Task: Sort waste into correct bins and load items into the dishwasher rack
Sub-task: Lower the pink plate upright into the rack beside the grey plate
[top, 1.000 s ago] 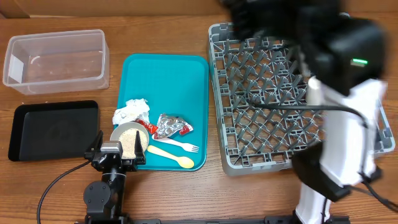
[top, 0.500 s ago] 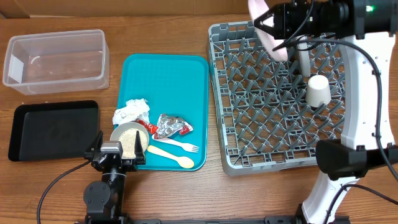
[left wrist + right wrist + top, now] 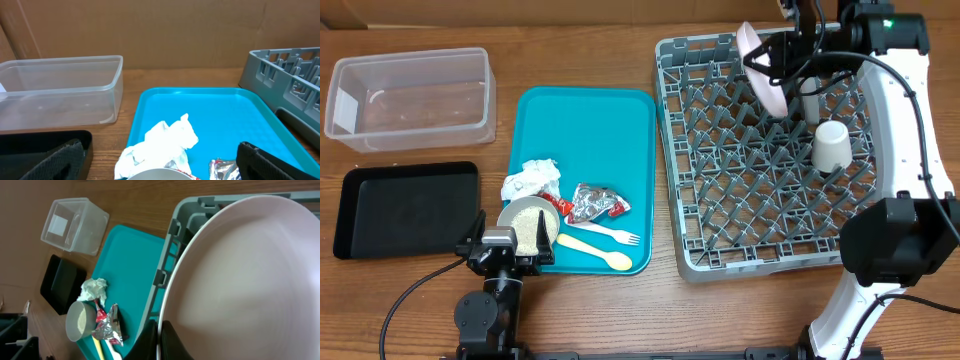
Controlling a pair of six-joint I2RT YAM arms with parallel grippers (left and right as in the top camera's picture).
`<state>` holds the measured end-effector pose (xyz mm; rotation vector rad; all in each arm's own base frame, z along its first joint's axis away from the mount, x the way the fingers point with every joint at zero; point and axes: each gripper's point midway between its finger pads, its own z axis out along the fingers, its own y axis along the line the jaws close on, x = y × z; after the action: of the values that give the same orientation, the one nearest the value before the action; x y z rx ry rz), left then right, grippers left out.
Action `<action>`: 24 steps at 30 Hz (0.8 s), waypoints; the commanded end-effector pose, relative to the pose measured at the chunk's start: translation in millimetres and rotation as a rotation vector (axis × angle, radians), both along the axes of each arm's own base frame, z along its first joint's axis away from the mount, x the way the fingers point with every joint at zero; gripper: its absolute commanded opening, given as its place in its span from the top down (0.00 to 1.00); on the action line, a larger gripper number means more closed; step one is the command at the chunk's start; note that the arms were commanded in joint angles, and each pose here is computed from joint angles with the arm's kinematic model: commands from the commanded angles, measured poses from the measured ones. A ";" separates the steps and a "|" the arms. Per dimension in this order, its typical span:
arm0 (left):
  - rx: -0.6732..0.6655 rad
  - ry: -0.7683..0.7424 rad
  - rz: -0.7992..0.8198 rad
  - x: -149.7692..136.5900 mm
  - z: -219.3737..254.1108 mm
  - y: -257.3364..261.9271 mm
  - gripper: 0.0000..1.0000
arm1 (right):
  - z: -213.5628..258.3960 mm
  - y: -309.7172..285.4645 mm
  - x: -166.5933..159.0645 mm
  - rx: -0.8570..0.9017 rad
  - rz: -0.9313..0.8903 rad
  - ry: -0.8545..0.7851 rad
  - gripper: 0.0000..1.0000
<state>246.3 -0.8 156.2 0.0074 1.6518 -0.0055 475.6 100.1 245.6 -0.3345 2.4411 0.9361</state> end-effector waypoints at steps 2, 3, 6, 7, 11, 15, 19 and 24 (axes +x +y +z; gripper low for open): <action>-0.009 -0.005 0.005 -0.1 -0.3 1.2 0.00 | 8.4 -8.4 3.0 0.002 -0.008 -0.043 0.96; -0.009 -0.005 0.005 -0.1 -0.3 1.2 0.00 | 8.7 -9.3 3.6 0.002 -0.010 -0.045 0.96; -0.009 -0.005 0.005 -0.1 -0.3 1.2 0.00 | 8.2 -10.1 4.6 0.000 -0.009 -0.050 0.96; -0.009 -0.005 0.005 -0.1 -0.3 1.2 0.00 | 6.7 -10.2 4.9 0.000 -0.009 -0.046 0.96; -0.009 -0.005 0.005 -0.1 -0.3 1.2 0.00 | -4.2 -10.4 7.3 0.001 -0.009 -0.021 0.96; -0.009 -0.005 0.005 -0.1 -0.3 1.2 0.00 | -17.2 -10.5 10.5 0.003 -0.010 0.008 0.95; -0.009 -0.005 0.005 -0.1 -0.3 1.2 0.00 | -22.3 -10.6 10.9 0.004 -0.010 0.023 0.94; -0.009 -0.005 0.005 -0.1 -0.3 1.2 0.00 | -22.8 -13.0 10.4 0.004 -0.015 0.028 0.94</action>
<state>246.3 -0.8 156.2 0.0074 1.6518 -0.0055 486.1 90.7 224.3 -0.3003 2.4680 0.9402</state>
